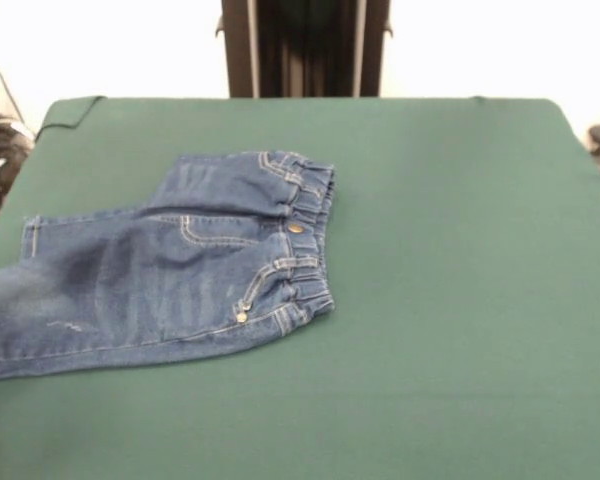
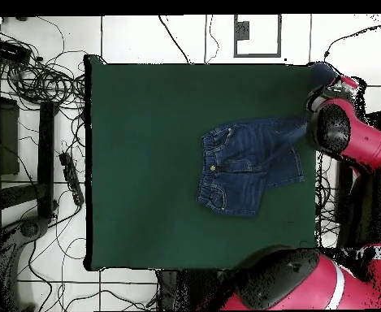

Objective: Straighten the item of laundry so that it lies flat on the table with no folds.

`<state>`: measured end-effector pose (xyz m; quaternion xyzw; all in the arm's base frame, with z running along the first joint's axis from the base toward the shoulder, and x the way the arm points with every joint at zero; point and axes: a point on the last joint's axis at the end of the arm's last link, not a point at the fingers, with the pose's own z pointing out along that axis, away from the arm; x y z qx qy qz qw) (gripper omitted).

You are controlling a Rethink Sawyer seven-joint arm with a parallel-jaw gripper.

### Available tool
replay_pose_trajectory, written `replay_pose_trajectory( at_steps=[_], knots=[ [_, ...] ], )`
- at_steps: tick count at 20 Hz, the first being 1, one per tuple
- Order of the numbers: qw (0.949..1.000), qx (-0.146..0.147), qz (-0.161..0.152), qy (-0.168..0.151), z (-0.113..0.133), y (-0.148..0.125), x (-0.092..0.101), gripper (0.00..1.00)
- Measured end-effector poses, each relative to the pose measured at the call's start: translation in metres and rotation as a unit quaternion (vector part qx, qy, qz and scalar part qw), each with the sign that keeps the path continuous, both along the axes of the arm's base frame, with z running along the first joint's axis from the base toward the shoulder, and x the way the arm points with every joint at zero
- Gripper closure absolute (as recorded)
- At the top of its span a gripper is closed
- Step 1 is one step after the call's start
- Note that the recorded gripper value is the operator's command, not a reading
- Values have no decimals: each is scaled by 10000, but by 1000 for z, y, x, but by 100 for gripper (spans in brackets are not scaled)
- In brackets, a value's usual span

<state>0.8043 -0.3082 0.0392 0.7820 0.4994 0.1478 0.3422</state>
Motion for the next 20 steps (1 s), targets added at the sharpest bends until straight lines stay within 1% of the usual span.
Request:
replay_pose_trajectory(
  at_steps=[3,4,5,7,8,9,11,12,14,17,18,20],
  knots=[
    [9999,52,72,124,8,17,6,100],
    [9997,76,106,216,9,26,8,100],
    [9977,116,224,625,10,58,11,0],
    [9964,133,265,789,10,69,11,0],
    [9940,173,322,1031,9,87,11,0],
    [9921,211,352,1190,9,99,11,0],
    [9859,334,414,1587,9,130,10,0],
    [9835,381,430,1713,9,140,9,0],
    [9801,450,446,1880,8,152,8,0],
    [9707,612,447,2279,8,175,2,0],
    [9685,657,419,2365,8,176,0,0],
    [9670,686,387,2424,8,175,-2,0]
  ],
)
